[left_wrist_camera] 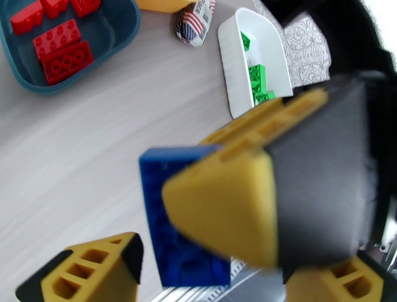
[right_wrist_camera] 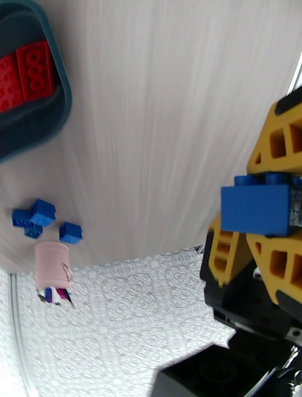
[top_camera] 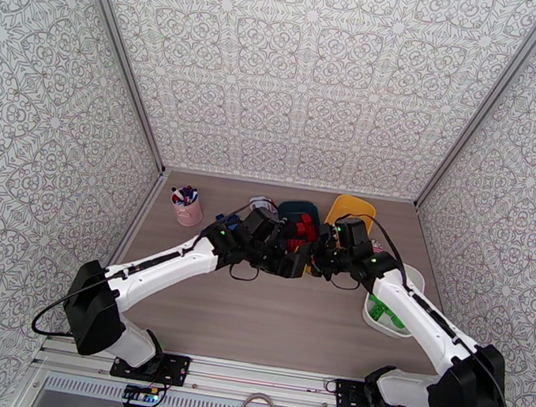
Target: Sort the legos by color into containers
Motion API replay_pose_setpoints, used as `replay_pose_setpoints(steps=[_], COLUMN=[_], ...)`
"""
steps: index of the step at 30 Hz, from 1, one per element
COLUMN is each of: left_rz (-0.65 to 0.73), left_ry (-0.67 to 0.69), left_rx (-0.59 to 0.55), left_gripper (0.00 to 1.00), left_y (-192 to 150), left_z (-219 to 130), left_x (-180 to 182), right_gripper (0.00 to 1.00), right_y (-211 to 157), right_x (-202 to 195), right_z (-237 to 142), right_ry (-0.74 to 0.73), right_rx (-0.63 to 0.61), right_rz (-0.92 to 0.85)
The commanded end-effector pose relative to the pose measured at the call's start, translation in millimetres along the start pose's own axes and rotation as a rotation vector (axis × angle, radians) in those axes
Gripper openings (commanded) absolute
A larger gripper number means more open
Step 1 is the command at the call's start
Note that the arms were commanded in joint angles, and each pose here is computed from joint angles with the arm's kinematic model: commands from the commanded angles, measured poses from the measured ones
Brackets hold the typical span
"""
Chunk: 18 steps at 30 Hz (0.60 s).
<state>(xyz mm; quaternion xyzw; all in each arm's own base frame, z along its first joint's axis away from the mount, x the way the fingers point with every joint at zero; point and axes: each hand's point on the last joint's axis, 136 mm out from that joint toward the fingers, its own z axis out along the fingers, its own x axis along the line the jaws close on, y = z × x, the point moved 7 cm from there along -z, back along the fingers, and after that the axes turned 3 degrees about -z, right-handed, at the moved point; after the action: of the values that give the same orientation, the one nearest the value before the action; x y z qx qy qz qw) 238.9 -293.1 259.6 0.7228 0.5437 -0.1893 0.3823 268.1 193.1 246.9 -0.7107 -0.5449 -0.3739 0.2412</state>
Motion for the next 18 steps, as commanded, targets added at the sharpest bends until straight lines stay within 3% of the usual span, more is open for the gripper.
replay_pose_setpoints(steps=[1,4,7,18], left_rz=[0.011,-0.016,-0.067,-0.32], left_ry=[0.026,0.08,0.177,0.581], left_rx=[-0.076,-0.137,-0.198,-0.348], left_gripper=[0.86,0.88,0.99,0.99], left_y=[9.8,12.8,14.3,7.1], left_z=[-27.0,-46.7,-66.6,-130.4], left_x=[-2.0,8.4,27.5,109.1], right_gripper=[0.16,0.15,0.16,0.16], right_y=[22.0,44.9,72.4,178.8], right_x=[-7.0,-21.8,-37.4,-91.3], right_z=[-9.2,-19.0,-34.4,-71.8], right_ry=[-0.029,-0.101,-0.157,-0.255], right_rx=[-0.029,-0.062,-0.113,-0.294], right_rz=[-0.004,0.005,0.022,0.17])
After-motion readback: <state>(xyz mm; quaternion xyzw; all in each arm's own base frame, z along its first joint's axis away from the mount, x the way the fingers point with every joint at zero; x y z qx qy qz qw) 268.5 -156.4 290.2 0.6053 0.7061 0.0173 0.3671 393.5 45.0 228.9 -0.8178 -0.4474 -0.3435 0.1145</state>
